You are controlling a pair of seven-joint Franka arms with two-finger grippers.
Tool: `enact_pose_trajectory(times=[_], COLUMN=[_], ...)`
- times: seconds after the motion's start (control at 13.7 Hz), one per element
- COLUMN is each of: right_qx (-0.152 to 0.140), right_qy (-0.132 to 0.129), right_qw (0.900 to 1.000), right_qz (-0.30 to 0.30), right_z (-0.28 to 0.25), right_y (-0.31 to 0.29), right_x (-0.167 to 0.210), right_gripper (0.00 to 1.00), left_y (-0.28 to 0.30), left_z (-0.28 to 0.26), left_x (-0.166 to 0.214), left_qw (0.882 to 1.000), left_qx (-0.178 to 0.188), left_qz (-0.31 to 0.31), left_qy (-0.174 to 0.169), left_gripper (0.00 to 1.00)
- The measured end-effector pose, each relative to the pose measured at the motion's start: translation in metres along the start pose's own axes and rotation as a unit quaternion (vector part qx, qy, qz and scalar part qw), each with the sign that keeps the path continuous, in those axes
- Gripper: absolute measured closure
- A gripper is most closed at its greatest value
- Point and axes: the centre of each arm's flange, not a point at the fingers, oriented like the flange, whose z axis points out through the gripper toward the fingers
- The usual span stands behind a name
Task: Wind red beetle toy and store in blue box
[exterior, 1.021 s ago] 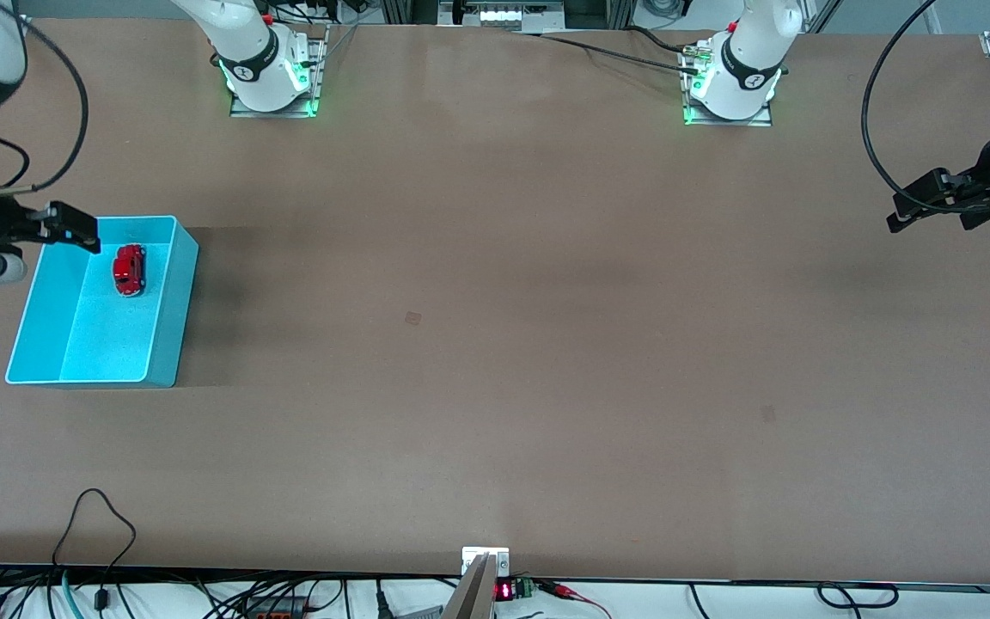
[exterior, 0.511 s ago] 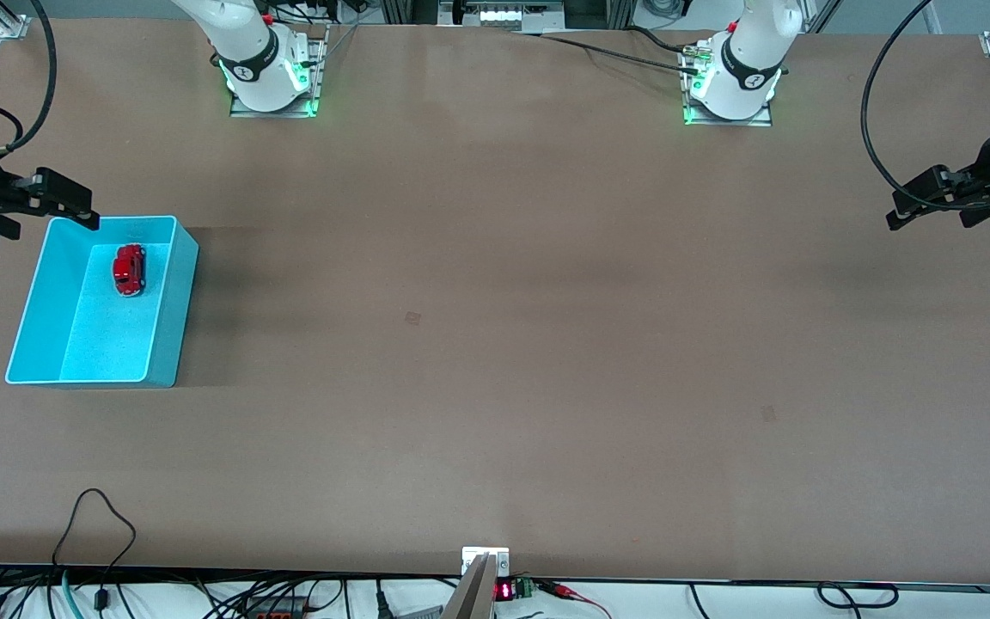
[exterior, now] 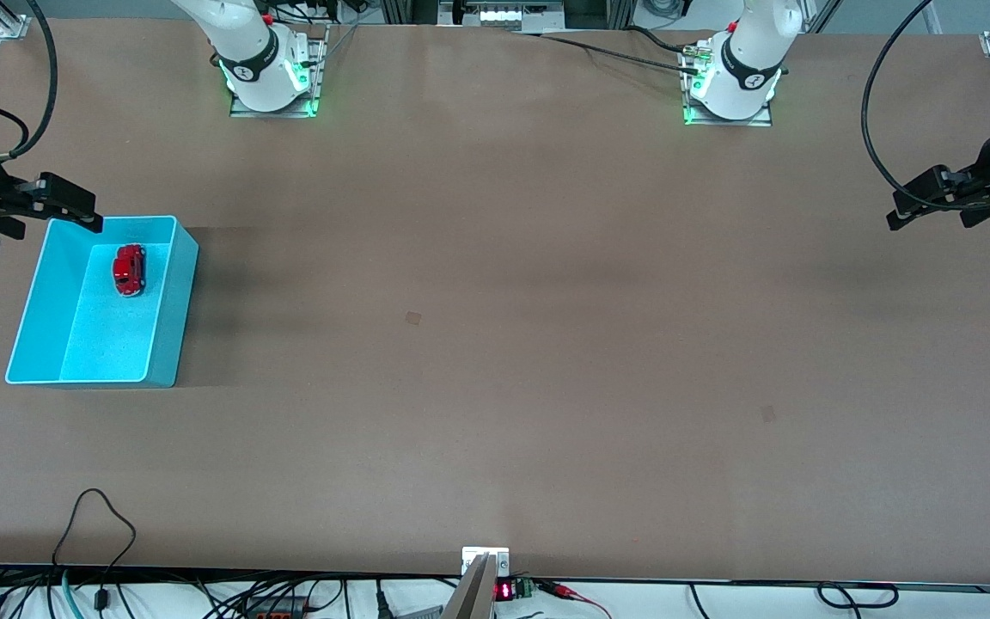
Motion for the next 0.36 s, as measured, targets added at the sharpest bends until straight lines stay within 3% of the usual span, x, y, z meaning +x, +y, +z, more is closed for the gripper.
enact_pose_trajectory(times=[0.36], right_qx=[0.0], right_qy=[0.002], right_qw=[1.0], right_qz=[0.005], right_z=[-0.011], right_y=[0.005], right_x=[-0.012], right_gripper=[0.0], left_y=[0.0], left_z=[0.0], left_x=[0.0], left_qw=[1.0], left_qx=[0.0], left_qz=[0.0], left_qy=[0.0], left_gripper=[0.0])
